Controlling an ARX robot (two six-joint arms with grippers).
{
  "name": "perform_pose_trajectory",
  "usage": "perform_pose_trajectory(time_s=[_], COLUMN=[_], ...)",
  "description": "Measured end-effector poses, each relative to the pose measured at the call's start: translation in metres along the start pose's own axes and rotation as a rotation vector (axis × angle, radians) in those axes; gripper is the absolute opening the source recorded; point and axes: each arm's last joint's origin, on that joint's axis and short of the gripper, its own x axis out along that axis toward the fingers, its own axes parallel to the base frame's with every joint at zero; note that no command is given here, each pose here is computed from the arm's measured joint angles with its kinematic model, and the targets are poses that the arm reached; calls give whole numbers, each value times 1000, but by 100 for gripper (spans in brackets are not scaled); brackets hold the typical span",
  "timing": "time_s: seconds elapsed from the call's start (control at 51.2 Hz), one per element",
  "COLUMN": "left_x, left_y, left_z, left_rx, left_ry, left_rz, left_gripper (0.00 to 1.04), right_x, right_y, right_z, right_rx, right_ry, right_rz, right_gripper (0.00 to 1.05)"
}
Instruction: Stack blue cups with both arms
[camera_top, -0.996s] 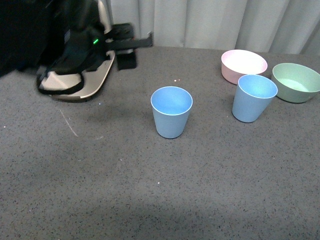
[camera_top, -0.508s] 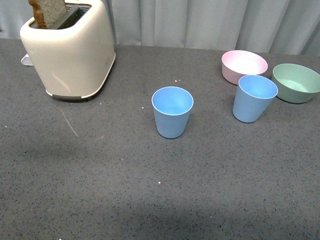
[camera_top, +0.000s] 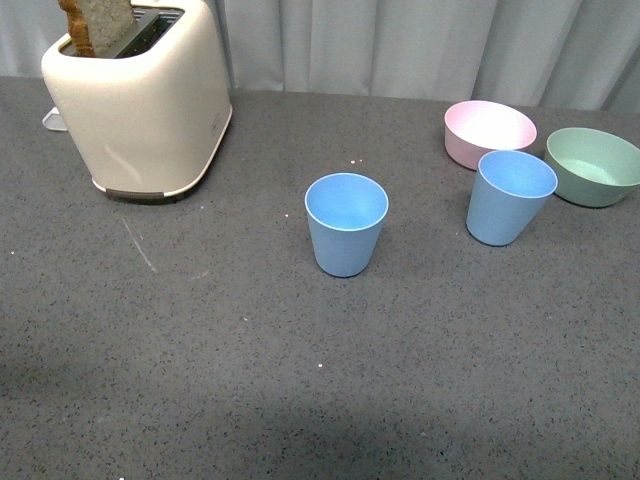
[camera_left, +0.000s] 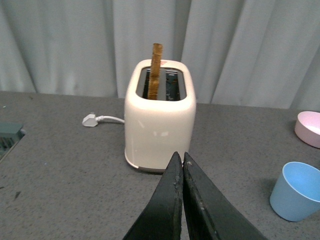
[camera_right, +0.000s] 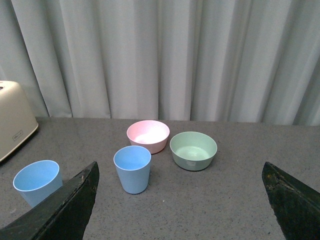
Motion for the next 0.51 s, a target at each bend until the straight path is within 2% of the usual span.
perform_pose_trajectory(time_s=[0.508], left_x=[-27], left_y=[5], left_z=[5], left_rx=[0], left_ry=[-18], left_rz=[20], left_gripper=[4], right_x=[0], right_y=[0], right_z=[0], right_rx=[0], right_ry=[0], right_rz=[0], right_gripper=[95])
